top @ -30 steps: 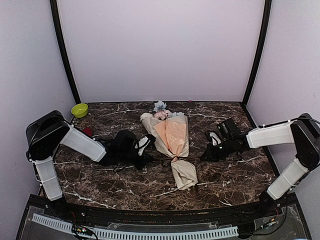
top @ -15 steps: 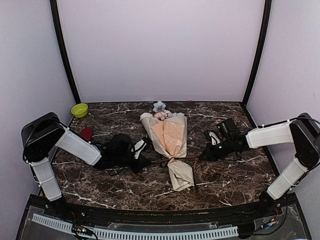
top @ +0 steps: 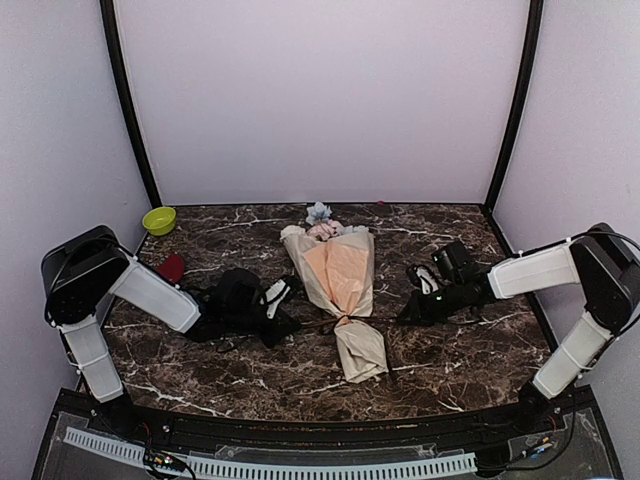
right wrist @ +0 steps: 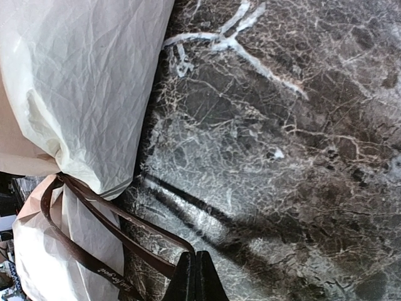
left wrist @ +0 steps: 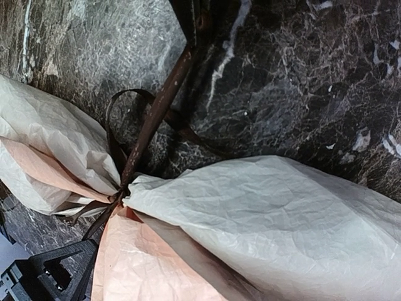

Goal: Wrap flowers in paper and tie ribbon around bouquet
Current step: Tie the half-tied ribbon around the folded bouquet, then reset both arms

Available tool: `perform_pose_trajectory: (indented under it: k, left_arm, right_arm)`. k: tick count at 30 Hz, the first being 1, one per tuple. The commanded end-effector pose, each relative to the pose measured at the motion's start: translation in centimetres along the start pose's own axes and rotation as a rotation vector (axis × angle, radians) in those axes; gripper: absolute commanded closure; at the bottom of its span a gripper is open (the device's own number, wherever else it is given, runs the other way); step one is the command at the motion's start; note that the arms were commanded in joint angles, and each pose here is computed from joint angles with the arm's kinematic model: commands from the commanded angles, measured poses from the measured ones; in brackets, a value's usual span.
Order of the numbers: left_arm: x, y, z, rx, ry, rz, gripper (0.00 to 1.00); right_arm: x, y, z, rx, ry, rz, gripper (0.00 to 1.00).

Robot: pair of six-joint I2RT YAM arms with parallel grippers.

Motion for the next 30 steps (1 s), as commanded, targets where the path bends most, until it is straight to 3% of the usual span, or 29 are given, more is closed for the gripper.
perform_pose_trajectory:
  k: [1, 2, 4, 5, 6, 7, 12, 19, 25, 30]
  left_arm:
    - [1.0, 1.3, 0.7, -0.011, 0.029, 0.051, 1.0]
    - [0.5, 1.5, 0.4, 0.001, 0.027, 0.051, 0.89]
    - [-1.0, 2.4, -0.1, -0.012, 0.028, 0.02, 0.44]
    - [-1.9, 3.0, -0.1, -0.039, 0.027, -0.006, 0.24]
    - [-3.0, 3.7, -0.2, -0.067, 0.021, -0.029, 0.07]
    - [-4.0, 4.4, -0.2, -0.099, 0.016, -0.046, 0.02]
    - [-8.4, 7.9, -0.6, -0.191, -0.005, -0.138, 0.01]
    - [-12.0, 11.4, 3.9, -0.4, 0.138, -0.232, 0.01]
    - [-10.7, 16.7, 13.8, -0.73, 0.402, -0.377, 0.01]
    - [-8.4, 20.5, 16.8, -1.022, 0.399, -0.489, 0.01]
  right_arm:
    - [0.4, 0.3, -1.1, 0.042, -0.016, 0.014, 1.0]
    - [-0.4, 1.1, -0.7, 0.049, 0.004, -0.008, 0.86]
    - [-2.2, 2.9, -0.4, 0.093, 0.018, -0.065, 0.49]
    - [-3.1, 4.3, -0.5, 0.132, 0.013, -0.11, 0.22]
    - [-4.1, 5.8, -0.7, 0.176, 0.003, -0.161, 0.04]
    - [-5.0, 7.5, -1.3, 0.231, -0.017, -0.219, 0.01]
    - [-8.0, 16.2, -3.2, 0.439, -0.067, -0.513, 0.0]
    - [-9.5, 22.1, -5.1, 0.642, -0.029, -0.684, 0.0]
    - [-6.9, 24.2, -10.3, 0.864, -0.132, -0.861, 0.0]
    - [-4.5, 24.0, -11.9, 0.927, -0.188, -0.99, 0.0]
Point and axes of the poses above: each gripper's point midway between its finger pads, its own y axis back along the fingers, its own z axis along the line the jaws close on, x = y × z, the point moved 5 cm from there along y, back along the fingers, and after that the axes turned 14 degrees about y, right-handed, at the moved point
